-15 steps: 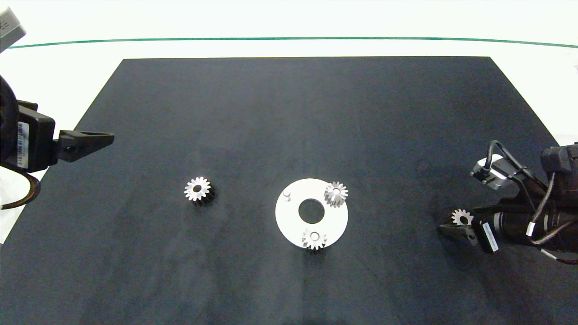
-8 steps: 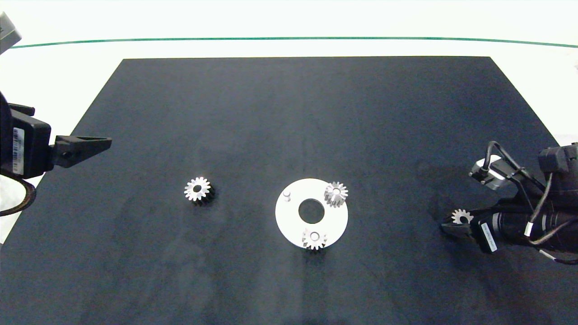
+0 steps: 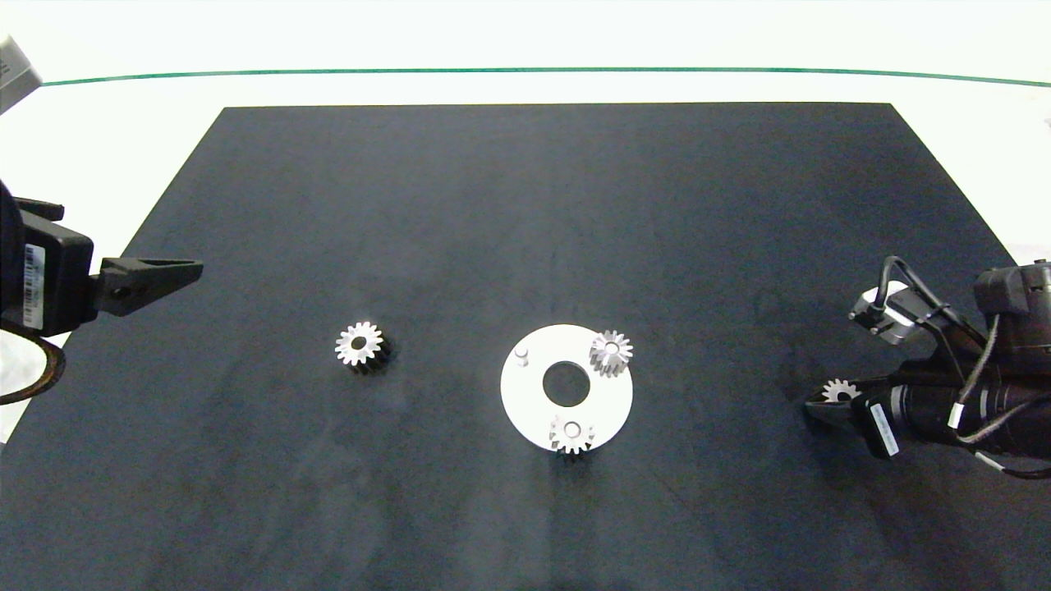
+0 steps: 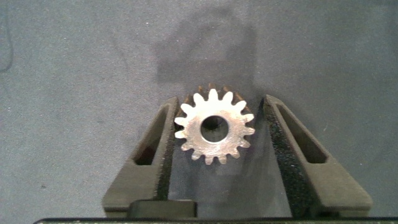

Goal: Remove an incorrectly installed larger gear and replace it with the correct smaller gear

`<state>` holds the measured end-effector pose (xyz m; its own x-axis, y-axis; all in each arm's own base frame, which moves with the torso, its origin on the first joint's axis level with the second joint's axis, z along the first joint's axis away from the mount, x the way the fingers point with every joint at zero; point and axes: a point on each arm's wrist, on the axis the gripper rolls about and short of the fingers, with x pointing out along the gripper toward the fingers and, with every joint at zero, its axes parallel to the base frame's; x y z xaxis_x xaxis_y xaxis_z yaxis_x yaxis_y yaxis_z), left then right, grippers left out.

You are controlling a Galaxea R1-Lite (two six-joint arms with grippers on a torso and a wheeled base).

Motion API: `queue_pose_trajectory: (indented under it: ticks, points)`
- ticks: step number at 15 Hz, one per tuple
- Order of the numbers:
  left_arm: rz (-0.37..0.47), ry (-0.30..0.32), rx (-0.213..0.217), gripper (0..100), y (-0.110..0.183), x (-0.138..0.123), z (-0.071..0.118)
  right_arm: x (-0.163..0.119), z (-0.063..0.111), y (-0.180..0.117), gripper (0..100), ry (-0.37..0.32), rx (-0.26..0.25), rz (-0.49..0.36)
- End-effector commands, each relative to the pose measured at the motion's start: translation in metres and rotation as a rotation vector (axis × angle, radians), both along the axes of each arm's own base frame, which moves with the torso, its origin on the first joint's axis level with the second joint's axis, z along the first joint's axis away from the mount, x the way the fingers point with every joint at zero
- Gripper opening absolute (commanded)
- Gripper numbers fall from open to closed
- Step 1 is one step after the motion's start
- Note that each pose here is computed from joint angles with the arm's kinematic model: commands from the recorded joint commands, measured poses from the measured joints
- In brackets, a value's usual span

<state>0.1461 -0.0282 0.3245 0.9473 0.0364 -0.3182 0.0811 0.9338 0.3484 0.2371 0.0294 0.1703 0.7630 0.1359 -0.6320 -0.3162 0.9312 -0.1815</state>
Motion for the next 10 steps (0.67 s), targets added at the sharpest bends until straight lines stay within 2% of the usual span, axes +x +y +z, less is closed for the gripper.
queue_pose_trajectory:
  ticks: [1, 10]
  points:
    - [0.003, 0.005, 0.004, 100, 0.0002, 0.0001, -0.0013, 0.0004, -0.0006, 0.0002, 47, 0.002, -0.001, 0.003]
    - [0.003, 0.010, 0.005, 100, 0.0004, -0.0007, -0.0026, -0.0008, -0.0030, 0.0004, 30, 0.012, 0.001, 0.003]
